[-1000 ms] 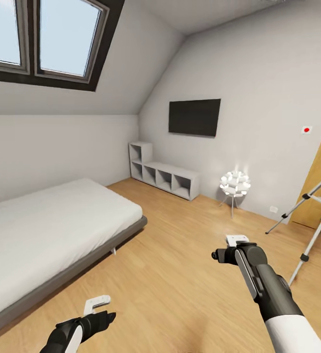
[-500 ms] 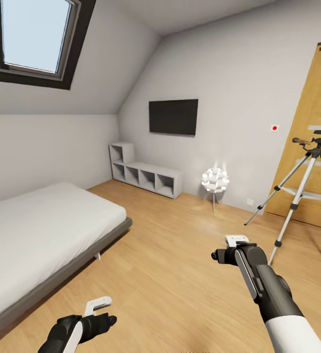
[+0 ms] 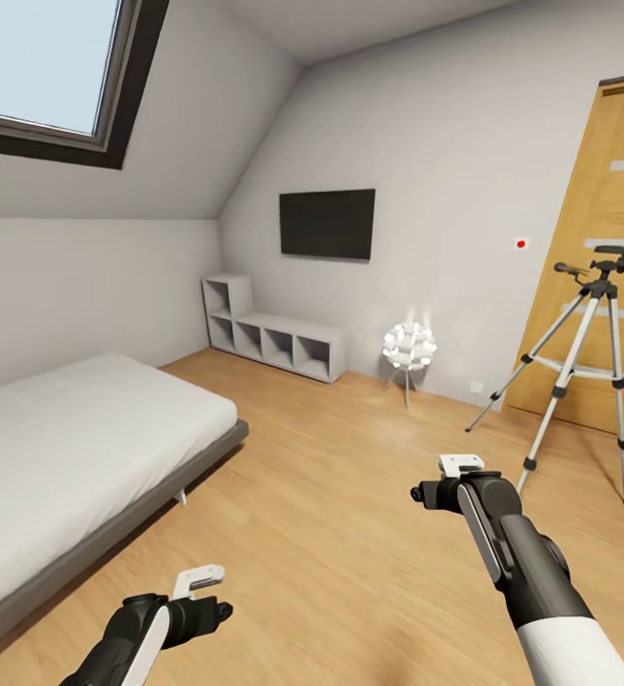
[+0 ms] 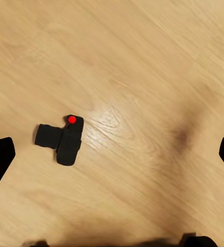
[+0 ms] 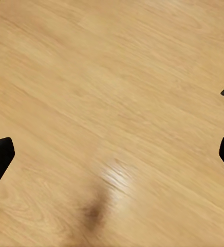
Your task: Attach the digital camera to the camera tripod in the bedroom.
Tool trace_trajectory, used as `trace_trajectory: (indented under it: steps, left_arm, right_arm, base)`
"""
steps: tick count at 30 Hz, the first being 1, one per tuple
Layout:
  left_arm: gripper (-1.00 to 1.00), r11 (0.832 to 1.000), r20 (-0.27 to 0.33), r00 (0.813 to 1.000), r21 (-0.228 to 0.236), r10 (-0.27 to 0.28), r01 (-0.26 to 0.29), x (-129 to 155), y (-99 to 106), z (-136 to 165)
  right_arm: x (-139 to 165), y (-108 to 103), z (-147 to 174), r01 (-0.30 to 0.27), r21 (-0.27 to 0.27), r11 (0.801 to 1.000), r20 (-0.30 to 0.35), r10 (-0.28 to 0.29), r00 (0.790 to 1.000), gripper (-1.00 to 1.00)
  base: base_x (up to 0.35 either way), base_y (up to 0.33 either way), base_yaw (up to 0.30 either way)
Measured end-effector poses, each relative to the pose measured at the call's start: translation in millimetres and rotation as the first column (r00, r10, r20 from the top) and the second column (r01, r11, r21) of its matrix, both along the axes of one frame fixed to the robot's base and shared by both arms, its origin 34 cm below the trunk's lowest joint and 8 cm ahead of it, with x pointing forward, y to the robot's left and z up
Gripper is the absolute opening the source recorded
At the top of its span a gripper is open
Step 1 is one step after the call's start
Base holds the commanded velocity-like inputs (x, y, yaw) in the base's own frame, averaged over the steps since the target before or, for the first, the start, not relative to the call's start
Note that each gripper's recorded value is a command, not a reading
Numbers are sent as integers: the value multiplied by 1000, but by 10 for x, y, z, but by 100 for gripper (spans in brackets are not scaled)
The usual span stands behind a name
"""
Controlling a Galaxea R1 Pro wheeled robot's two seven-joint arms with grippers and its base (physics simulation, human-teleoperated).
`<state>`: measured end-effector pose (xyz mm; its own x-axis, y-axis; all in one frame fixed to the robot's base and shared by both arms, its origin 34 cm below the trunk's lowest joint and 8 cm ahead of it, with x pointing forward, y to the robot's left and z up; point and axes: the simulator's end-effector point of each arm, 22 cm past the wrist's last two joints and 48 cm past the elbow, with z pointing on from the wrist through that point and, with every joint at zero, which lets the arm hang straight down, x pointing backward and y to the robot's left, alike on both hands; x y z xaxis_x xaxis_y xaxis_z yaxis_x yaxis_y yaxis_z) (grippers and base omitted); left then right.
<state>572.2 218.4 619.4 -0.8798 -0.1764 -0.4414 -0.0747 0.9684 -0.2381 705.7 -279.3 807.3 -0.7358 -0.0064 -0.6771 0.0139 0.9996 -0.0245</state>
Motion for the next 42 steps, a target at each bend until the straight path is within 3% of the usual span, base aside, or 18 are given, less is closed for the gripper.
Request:
trace_trajectory:
  steps: [16,25,31,42]
  left_arm:
    - [100,998,-14,998,-21,59,-59,-24,141,-321]
    - [100,998,-54,997,-18,55,-56,-137,142,-631]
    - [100,998,-63,997,-15,53,-55,-151,128,-776]
    - [100,997,-38,996,-10,77,-77,-118,195,-997]
  right_arm:
    - [-48,8,-297,-1,0,1000,5,1,1000,100]
    - [-200,27,-100,-10,-6,1000,119,10,993,100]
    - [-253,41,-99,-13,-7,1000,152,14,988,100]
    - [-345,76,-332,-18,-7,1000,133,19,991,100]
  base:
    - [0,0,-2]
    - [0,0,-21]
    - [0,0,-66]
    - [0,0,-226]
